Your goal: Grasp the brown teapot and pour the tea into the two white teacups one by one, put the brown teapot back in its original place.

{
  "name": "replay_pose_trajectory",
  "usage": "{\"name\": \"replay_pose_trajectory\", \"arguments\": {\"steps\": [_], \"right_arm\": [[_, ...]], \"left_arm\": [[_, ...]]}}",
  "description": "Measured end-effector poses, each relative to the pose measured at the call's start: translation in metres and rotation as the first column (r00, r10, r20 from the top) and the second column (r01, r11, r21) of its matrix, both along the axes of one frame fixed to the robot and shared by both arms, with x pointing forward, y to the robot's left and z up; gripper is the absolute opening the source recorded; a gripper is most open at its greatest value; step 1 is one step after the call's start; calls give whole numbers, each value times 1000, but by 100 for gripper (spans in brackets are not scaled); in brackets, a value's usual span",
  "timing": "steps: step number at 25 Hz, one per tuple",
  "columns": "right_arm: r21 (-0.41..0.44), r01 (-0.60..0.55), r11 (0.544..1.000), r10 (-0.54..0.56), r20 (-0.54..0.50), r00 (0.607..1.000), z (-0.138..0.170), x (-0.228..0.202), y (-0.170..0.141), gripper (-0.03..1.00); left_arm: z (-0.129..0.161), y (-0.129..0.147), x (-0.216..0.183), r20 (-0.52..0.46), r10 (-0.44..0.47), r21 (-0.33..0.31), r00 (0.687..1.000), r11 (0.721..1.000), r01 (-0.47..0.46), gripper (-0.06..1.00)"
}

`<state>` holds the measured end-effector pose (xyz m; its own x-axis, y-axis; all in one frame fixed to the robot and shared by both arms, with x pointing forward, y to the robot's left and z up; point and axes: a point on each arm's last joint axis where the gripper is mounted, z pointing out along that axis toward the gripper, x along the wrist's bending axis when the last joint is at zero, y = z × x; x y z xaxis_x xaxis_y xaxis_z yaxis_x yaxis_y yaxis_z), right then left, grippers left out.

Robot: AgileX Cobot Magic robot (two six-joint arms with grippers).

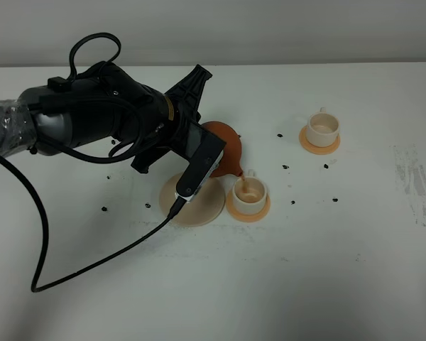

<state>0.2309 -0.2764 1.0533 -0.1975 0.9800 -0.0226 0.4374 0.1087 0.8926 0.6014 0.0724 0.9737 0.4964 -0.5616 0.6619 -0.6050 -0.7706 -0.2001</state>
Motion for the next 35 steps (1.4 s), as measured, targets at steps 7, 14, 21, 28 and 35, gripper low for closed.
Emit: {"name": "replay_pose_trajectory", "arguments": {"steps": [7,14,21,28,35], "right_arm": [[0,0,1000,0,0,1000,0,0,0,23],[0,0,1000,0,0,1000,0,0,0,23],[0,0,1000,0,0,1000,0,0,0,23],[0,0,1000,0,0,1000,0,0,0,23],[0,0,1000,0,0,1000,0,0,0,23]], "left_arm": [[1,-5,-2,23,-30,6,999,1000,30,13],[2,-6,-2,41,-50,29,998,998,49,13],[2,-6,-1,56,-64,40,996,997,62,13],[4,-11,-3,79,-93,43,993,995,90,13],[4,-13,-4,83,-105,46,991,994,101,13]]}}
